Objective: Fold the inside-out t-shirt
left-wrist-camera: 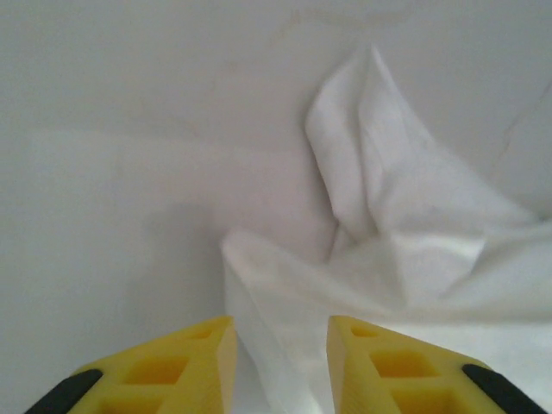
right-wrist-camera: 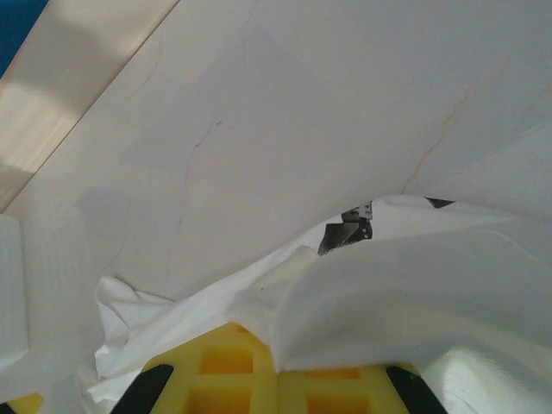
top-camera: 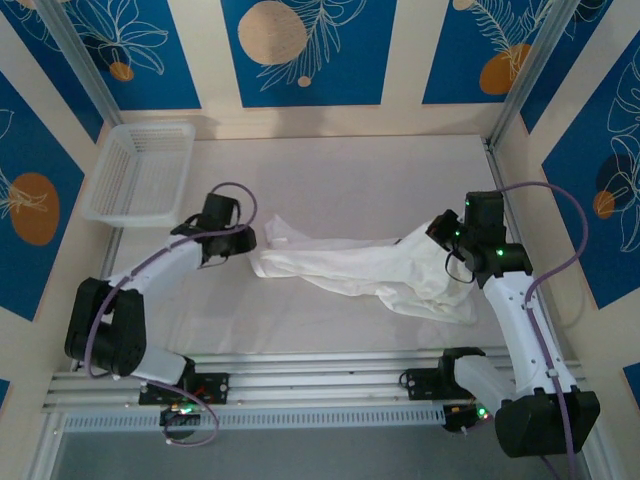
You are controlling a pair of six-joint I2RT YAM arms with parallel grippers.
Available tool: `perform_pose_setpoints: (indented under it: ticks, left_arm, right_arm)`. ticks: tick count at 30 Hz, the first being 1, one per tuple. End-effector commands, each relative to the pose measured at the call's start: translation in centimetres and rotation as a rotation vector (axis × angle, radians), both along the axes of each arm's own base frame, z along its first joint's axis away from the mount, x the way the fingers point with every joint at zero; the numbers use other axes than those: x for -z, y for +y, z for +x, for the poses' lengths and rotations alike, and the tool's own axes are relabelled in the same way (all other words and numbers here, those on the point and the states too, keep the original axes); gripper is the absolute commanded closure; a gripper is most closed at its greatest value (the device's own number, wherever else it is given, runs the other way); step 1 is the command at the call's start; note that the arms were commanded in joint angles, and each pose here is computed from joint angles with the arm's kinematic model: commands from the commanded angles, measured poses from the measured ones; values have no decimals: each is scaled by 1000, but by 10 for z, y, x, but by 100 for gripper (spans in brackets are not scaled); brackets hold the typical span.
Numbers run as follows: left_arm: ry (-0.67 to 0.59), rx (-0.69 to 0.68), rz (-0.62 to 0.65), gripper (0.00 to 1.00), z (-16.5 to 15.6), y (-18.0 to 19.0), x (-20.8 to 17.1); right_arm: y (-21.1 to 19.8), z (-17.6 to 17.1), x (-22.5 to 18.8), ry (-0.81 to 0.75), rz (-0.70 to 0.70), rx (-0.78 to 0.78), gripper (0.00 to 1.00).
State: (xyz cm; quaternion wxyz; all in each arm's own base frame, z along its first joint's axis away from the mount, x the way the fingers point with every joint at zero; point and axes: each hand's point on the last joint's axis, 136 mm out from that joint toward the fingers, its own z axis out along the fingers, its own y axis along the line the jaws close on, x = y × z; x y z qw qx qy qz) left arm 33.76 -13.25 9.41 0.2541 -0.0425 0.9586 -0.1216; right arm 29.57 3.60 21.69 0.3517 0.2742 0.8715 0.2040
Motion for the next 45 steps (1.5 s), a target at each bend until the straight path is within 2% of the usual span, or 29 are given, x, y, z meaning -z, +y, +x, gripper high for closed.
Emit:
perform_pose_setpoints:
  ticks: [1, 5, 9, 12, 16, 21, 23, 26, 33, 35, 38, 42, 45]
  left_arm:
    - [107, -34, 210, 70, -23, 16, 21]
    - [140, -91, 310, 76, -16, 27, 34]
    - [116, -108, 329, 72, -7, 30, 34]
    - [91, -67, 262, 64, 1, 15, 34]
    - [89, -11, 97, 61, 6, -16, 35]
    - [131, -62, 104, 62, 5, -12, 48]
    - [147, -81, 126, 65, 4, -6, 53]
    - [163, -112, 160, 74, 1, 4, 58]
    - [127, -154, 179, 92, 2, 19, 45]
    - [118, -159, 177, 100, 2, 22, 44]
    - [106, -151, 137, 100, 6, 20, 41]
    - [34, -126, 0, 100, 17, 8, 12]
    - [-141, -93, -164, 100, 35, -2, -67]
  right_arm:
    - [10, 0, -11, -21, 29, -28, 100]
    - [13, -4, -10, -12, 25, -38, 100]
    - [14, -9, -11, -14, 18, -44, 100]
    - [14, -11, -10, -12, 16, -44, 100]
    - [15, -12, -7, -4, 21, -46, 100]
    - [16, -13, -4, 3, 19, -45, 100]
    - [16, -14, -4, 5, 14, -47, 100]
    - [16, -15, -3, 6, 11, -48, 100]
    - [17, -14, -3, 7, 14, -50, 100]
    - [18, -14, -3, 7, 16, -51, 100]
    - [19, -14, -8, 1, 16, -53, 100]
    - [21, -13, -31, -45, 29, -54, 100]
    - [24, -3, -87, -174, 46, -69, 100]
